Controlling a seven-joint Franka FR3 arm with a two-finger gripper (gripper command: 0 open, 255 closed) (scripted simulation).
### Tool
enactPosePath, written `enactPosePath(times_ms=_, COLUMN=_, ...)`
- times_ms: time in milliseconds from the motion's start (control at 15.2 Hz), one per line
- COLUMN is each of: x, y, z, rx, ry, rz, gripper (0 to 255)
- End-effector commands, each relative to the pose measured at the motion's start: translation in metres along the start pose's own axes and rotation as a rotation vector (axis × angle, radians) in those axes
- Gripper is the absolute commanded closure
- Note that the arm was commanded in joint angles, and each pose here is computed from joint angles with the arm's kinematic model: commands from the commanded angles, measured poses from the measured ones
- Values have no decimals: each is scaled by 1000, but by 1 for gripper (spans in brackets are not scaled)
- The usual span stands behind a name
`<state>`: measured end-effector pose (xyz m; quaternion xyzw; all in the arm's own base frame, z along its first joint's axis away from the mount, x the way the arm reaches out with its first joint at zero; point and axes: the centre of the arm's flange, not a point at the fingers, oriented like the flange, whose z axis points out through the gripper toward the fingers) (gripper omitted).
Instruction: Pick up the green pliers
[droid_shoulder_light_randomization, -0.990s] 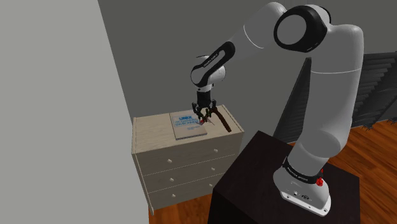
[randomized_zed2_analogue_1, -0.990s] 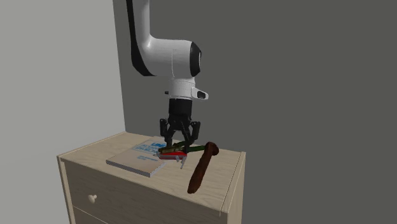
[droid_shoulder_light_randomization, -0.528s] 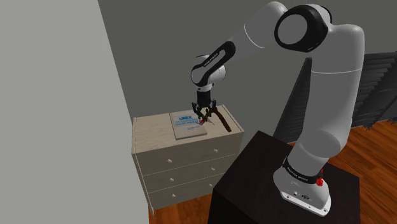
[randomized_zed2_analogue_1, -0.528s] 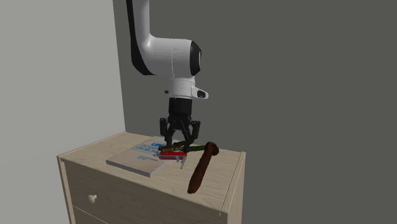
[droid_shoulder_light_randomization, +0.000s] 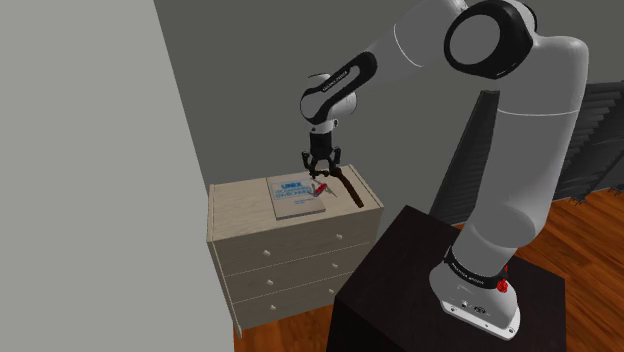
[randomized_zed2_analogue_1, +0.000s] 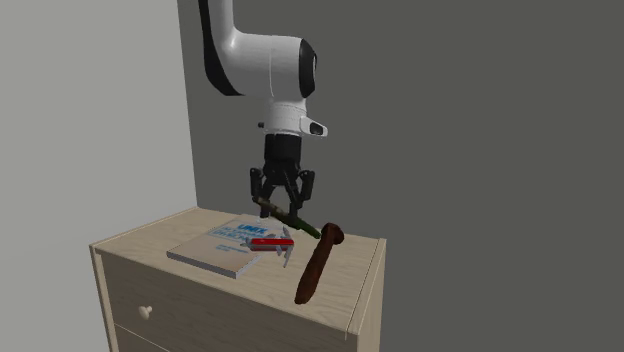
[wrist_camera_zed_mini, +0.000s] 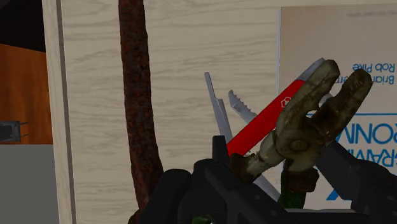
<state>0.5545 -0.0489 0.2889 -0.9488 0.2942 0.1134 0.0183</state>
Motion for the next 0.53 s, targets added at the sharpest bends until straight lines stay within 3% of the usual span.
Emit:
enactPosePath(times_ms=0, x=-3, y=1, z=-11, rx=0, ry=0, rz=0, gripper=255)
enactPosePath(times_ms=462, x=-9, y=1, z=-38, rx=0, ry=0, rz=0, gripper=255)
